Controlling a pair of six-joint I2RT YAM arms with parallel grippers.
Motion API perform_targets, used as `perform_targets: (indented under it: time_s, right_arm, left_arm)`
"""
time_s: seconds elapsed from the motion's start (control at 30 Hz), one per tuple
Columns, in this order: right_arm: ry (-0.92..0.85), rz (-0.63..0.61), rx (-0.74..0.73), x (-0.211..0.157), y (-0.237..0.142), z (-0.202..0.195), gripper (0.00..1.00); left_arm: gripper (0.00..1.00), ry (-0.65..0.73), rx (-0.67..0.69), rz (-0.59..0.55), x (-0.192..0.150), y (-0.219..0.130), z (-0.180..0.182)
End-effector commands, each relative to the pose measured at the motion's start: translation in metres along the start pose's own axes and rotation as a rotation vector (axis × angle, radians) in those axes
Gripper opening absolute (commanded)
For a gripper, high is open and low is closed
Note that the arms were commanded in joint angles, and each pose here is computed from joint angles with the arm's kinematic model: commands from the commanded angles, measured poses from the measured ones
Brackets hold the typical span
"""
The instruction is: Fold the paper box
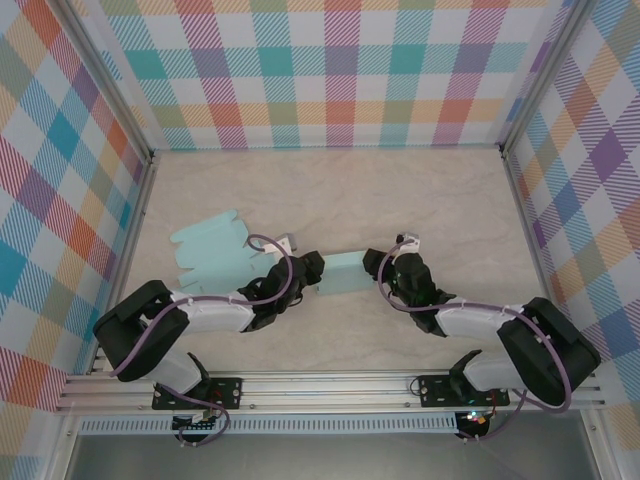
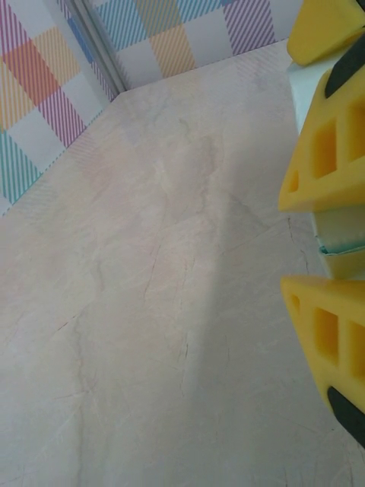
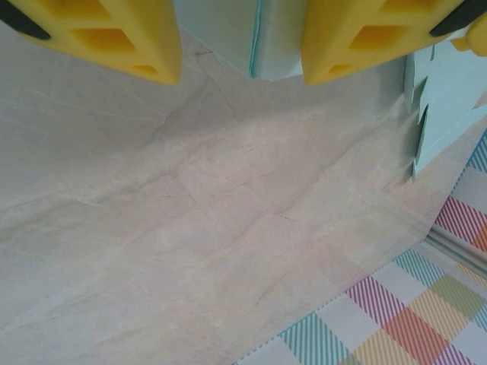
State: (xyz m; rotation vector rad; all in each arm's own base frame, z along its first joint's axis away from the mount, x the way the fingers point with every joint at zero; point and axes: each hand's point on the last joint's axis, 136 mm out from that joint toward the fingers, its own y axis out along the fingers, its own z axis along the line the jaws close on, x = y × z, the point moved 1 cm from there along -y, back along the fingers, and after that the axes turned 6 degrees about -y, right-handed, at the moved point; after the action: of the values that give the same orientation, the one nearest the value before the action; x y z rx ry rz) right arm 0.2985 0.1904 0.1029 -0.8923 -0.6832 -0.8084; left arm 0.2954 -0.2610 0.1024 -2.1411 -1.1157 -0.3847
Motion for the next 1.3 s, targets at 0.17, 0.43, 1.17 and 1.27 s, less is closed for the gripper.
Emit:
perform_targets:
  time_s: [0.17, 0.43, 1.17, 1.27]
  right_arm:
    - [-0.155, 0.294, -0.191, -0.072, -0.026, -0.051, 0.46]
    - [-0.180, 0.228, -0.152, -0.025, -0.043, -0.024, 0.58]
    - [-0.132, 0.526, -0.057, -0.001, -0.086, 0.032, 0.70]
    - [-0.124, 0.535, -0.063, -0.007, -0.085, 0.028, 0.68]
  left_arm:
    - [0.31, 0.272, 0.330, 0.248, -0.051, -0.026, 0.090]
    - [0.45, 0.325, 0.221, 0.206, -0.025, -0.027, 0.030]
    - [1.00, 0.401, 0.039, 0.193, 0.017, -0.051, -0.057]
    - [1.00, 0.410, 0.024, 0.249, 0.004, -0.044, -0.058]
